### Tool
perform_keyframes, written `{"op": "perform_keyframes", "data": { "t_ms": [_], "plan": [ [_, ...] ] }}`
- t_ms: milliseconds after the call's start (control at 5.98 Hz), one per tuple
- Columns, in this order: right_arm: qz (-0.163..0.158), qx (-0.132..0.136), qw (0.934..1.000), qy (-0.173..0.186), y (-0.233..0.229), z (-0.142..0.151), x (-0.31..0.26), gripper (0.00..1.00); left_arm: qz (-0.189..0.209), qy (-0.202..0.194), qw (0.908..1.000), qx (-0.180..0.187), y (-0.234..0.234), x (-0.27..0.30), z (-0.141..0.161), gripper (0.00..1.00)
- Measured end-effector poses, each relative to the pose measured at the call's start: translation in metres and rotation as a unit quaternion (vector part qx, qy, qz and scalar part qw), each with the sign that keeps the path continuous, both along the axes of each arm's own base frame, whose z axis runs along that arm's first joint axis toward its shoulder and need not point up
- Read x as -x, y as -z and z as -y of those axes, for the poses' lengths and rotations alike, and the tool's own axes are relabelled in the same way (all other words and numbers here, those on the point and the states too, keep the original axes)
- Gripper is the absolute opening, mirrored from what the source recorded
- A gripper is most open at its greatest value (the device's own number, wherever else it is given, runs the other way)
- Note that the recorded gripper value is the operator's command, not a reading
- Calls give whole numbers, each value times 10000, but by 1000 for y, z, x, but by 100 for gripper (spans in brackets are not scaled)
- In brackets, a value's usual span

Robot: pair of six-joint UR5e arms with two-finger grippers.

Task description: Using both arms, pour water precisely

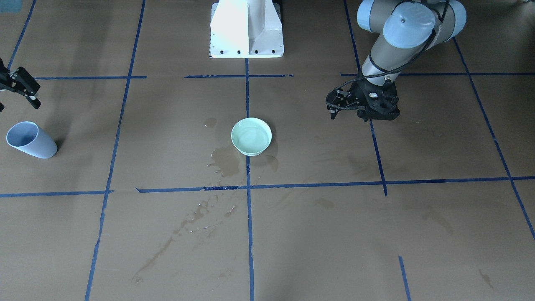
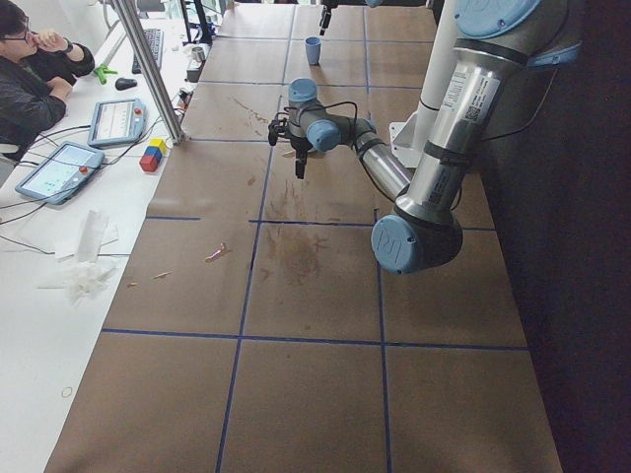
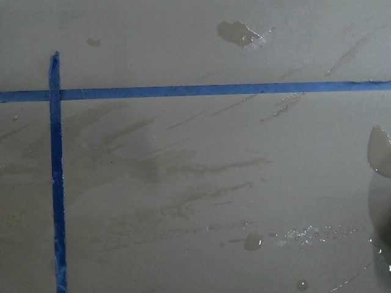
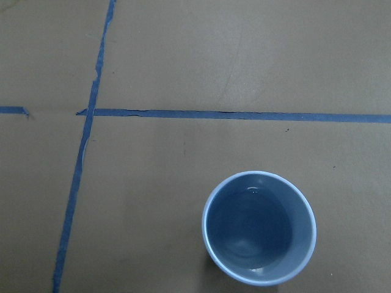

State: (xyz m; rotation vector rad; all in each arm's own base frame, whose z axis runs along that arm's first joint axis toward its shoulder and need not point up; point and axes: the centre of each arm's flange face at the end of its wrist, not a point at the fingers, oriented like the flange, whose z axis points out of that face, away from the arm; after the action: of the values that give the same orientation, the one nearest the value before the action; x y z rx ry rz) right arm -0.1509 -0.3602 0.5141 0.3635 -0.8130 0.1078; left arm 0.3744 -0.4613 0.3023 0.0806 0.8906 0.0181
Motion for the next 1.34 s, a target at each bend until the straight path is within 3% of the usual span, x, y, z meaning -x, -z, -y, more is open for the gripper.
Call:
{"op": "perform_keyframes", "data": {
  "t_ms": [502,836,1338],
  "plan": [
    [-125,-712,9965,-426,-59,-26,30,100,-7,9,10000,10,0,-1,0,100],
    [-212,-997,9920,-743,-90,-40,55,99,-7,12,10000,15,0,-1,0,100],
    [-289,-1533,9781,-1378,-138,-54,71,99,-17,21,10000,13,1,0,0,100]
  ]
}}
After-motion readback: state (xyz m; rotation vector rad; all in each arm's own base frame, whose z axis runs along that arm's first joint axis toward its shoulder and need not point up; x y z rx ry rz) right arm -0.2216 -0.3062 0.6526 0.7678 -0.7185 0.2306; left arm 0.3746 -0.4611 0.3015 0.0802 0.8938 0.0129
